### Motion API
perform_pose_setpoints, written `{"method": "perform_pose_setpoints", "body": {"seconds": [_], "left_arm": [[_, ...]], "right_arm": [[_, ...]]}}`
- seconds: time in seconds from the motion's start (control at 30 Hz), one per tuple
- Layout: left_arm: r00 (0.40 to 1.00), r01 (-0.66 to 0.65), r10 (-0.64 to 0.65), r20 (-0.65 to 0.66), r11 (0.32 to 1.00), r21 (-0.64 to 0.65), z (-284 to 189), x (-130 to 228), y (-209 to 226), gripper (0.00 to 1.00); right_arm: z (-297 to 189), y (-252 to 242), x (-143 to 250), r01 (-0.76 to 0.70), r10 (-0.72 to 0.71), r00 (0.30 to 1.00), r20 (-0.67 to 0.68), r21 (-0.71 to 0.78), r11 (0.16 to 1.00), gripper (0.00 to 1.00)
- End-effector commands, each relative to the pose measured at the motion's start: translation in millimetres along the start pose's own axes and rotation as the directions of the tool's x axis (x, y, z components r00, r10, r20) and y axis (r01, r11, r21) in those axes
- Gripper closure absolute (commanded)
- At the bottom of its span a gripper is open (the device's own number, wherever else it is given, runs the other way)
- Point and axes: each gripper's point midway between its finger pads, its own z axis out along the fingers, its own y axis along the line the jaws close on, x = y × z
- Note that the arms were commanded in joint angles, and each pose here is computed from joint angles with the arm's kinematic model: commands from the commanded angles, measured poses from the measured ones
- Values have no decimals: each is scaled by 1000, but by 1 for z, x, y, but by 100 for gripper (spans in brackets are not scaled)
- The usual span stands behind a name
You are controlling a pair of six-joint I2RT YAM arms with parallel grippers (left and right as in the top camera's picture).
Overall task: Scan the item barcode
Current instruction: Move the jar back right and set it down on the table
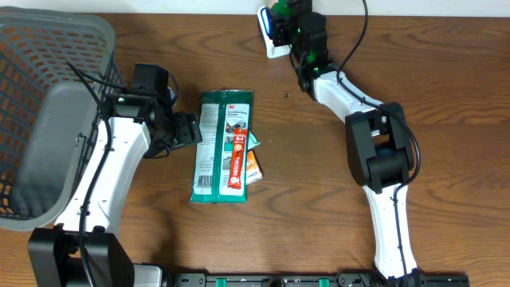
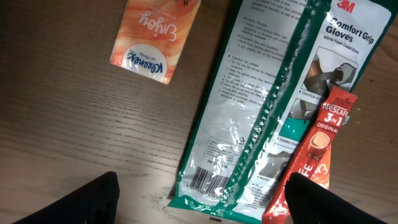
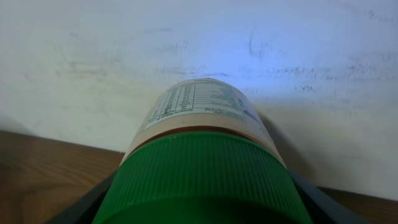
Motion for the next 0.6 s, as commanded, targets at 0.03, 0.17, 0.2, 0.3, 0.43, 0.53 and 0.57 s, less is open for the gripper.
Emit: {"method": "perform_pose_setpoints", "body": {"seconds": [0.03,0.17,0.2,0.3,0.43,0.53,0.57], "left_arm": [[1000,3,-3,-10,1000,-7,2,1,1,14],[1000,3,-3,-10,1000,-7,2,1,1,14],[1000,3,-3,-10,1000,-7,2,1,1,14],[1000,3,-3,-10,1000,-7,2,1,1,14],[1000,3,-3,-10,1000,-7,2,1,1,14],[1000,3,-3,-10,1000,-7,2,1,1,14],[1000,3,-3,-10,1000,-7,2,1,1,14]], "right_arm": [[-1,5,-17,14,-13,999,41,-8,1000,64],[-11,17,-50,82,-78,993,86,-44,996,70],[-22,24,-79,102,-96,989,114,-46,994,75],[-47,36,-118,103,-96,991,95,-65,993,80],[-112,44,-169,93,-93,996,-15,-48,995,80],[-155,23,-180,106,-99,988,-120,56,993,85],[-173,5,-177,139,-114,976,-186,128,982,85]]}}
